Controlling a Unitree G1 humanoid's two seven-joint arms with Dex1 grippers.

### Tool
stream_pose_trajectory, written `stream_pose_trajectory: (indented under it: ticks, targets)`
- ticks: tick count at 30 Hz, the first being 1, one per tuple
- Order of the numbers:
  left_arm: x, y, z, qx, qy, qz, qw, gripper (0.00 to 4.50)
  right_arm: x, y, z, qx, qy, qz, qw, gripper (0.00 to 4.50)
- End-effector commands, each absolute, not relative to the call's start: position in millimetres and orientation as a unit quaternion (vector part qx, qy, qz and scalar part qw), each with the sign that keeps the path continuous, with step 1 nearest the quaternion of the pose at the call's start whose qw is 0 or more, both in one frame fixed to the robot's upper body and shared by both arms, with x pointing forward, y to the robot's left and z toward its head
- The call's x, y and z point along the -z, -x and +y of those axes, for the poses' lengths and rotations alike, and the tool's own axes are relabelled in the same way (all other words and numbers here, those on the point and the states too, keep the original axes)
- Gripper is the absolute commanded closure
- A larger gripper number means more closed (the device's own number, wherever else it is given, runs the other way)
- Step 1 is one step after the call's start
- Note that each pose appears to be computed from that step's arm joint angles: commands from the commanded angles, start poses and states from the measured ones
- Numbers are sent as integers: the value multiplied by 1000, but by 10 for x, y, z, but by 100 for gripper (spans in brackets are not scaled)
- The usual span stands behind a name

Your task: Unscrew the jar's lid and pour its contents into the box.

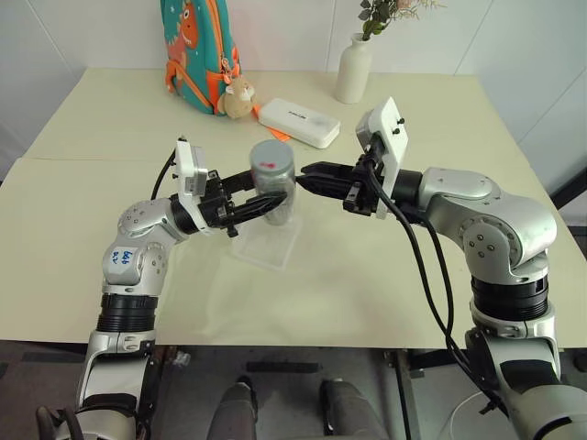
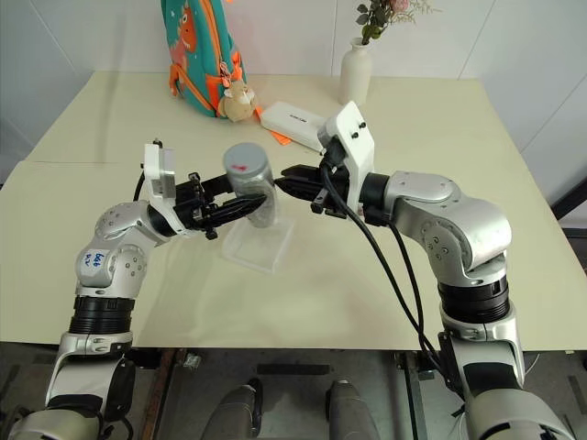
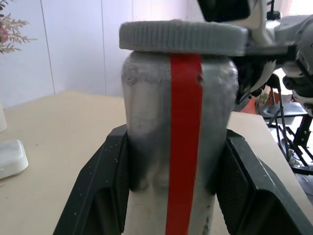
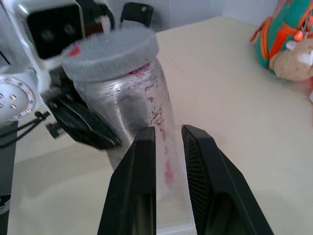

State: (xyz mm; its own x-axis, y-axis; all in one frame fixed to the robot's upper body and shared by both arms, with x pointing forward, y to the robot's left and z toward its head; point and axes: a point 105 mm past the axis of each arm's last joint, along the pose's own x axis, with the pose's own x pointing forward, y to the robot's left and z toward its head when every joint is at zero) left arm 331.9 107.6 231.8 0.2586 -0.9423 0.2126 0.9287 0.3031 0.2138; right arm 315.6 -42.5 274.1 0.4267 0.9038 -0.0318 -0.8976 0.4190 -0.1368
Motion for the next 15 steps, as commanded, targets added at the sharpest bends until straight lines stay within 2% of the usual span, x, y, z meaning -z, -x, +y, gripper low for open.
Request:
stream_pose_trajectory:
  ticks: [1, 15]
  targets:
    - [-2371, -3284, 927, 612, -38, -156, 774, 250, -2909, -2901, -212, -588, 72, -63, 803, 361]
    - [-2413, -3294, 968, 612, -38, -157, 774, 250, -2777, -2913, -246, -586, 74, -41, 806, 361]
